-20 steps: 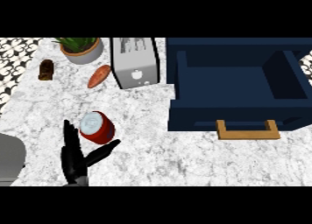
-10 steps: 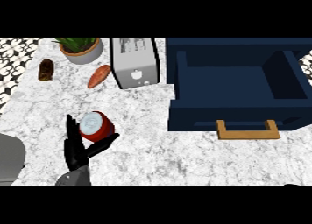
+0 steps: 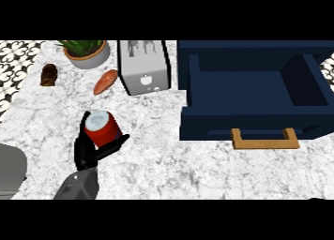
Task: Pick up the can, place it into the drawer and close the drawer
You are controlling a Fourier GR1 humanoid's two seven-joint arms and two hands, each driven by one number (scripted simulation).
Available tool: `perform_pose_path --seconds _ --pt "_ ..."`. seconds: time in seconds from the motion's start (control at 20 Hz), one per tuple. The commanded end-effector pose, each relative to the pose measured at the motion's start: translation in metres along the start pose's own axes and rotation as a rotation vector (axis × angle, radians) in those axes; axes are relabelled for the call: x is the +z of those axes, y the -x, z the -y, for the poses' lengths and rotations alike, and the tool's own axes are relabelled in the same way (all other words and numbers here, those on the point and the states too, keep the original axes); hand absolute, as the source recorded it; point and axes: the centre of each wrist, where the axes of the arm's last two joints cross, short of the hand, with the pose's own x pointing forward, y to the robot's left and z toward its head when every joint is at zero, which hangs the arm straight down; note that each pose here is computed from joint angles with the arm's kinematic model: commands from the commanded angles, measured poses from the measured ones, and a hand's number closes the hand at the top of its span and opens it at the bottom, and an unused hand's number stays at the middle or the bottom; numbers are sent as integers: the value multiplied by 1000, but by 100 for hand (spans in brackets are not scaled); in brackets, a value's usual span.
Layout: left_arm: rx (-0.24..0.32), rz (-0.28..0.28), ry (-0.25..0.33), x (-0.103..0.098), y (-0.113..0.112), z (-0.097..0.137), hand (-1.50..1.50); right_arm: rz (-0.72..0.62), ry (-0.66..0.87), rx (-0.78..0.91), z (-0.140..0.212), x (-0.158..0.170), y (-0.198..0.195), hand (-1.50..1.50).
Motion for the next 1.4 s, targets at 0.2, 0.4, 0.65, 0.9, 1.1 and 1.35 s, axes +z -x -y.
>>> perform_pose_path --seconds 0.2,0.4,0.65,0.9,1.1,1.35 --pt "76 27 101 -24 -9 16 150 19 16 -3 -2 -8 5 -150" --pt "87 49 107 -41 -19 20 150 21 2 16 11 -6 0 -150" --pt "68 51 351 -52 -30 18 150 39 20 3 3 -12 -2 -150" --pt "119 90 410 -57 -35 32 150 32 25 23 4 -17 -8 -150" --pt "124 114 446 -60 -66 76 150 45 47 28 -10 -6 -7 -150" --pt "72 144 525 -74 -106 87 150 35 46 50 12 -5 0 -150"
